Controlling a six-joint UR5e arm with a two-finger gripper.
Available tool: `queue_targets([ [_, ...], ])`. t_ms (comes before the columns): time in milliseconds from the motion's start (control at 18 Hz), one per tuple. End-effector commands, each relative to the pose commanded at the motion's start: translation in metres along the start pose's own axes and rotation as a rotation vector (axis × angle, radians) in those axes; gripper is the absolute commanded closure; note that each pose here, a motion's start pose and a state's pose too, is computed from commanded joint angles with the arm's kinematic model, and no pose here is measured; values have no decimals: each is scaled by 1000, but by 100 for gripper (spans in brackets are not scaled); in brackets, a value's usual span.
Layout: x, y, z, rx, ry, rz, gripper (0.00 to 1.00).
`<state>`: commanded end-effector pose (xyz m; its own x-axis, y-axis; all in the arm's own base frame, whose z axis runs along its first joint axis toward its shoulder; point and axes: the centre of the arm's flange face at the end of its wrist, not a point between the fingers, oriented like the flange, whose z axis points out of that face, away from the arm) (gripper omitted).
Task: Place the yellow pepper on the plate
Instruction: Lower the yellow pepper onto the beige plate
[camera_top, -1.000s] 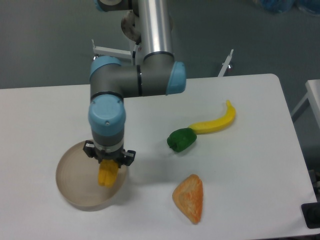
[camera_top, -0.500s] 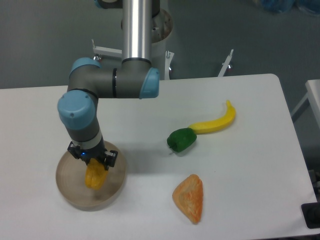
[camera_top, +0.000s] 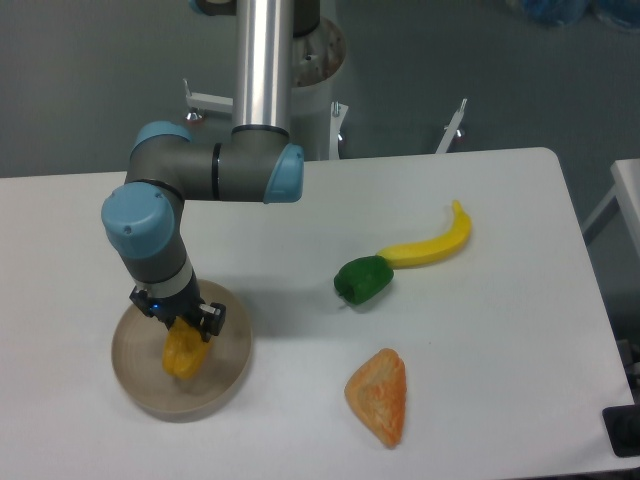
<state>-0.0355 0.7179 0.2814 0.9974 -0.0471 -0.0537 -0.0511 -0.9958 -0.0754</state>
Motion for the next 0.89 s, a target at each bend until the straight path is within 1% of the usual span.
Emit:
queue_targets([
  [333, 2, 3, 4, -15, -3, 25, 39],
  [722, 4, 6, 8, -26, -3, 27, 39],
  [889, 3, 6, 8, -25, -5, 25, 31],
])
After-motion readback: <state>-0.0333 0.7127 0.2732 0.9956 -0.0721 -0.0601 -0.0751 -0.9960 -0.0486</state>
